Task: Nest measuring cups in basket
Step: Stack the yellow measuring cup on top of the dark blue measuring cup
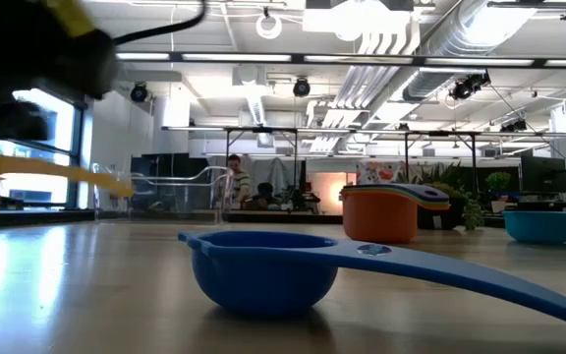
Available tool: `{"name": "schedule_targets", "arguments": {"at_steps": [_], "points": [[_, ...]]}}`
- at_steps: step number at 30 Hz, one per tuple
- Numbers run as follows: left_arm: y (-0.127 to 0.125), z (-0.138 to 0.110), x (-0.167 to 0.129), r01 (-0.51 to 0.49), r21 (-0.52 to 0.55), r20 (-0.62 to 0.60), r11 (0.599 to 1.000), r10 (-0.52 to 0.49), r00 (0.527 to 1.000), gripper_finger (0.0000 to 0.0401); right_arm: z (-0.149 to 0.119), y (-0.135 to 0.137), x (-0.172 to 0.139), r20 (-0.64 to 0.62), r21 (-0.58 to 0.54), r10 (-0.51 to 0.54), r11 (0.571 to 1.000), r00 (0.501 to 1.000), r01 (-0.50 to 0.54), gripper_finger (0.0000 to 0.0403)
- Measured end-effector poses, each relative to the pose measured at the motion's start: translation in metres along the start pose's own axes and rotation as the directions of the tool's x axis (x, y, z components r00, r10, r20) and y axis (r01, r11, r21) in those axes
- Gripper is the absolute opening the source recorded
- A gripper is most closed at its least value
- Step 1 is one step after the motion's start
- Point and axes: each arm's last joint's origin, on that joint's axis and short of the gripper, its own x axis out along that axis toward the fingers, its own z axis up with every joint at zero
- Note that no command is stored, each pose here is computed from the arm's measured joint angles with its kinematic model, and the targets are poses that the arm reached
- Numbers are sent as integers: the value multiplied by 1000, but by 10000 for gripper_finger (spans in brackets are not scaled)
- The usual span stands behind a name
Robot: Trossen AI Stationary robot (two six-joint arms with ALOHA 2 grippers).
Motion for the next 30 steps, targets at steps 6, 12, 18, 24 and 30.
{"name": "schedule_targets", "arguments": {"at_steps": [6,12,18,24,30], "points": [[14,36,-13,3,183,43,983,-11,999,5,0,-1,0,17,19,-20,1000,1000,20,91],[37,65,-25,-35,370,62,928,13,998,10,2,-2,0,49,23,-58,998,997,57,91],[59,88,-33,-71,527,100,847,21,995,9,7,-8,-1,124,37,-148,989,981,145,91],[86,106,-39,-169,584,159,794,93,983,9,21,-24,-3,184,97,-215,975,959,200,91],[108,124,-47,-207,558,212,803,104,972,9,40,-46,-9,240,96,-262,964,935,246,91]]}}
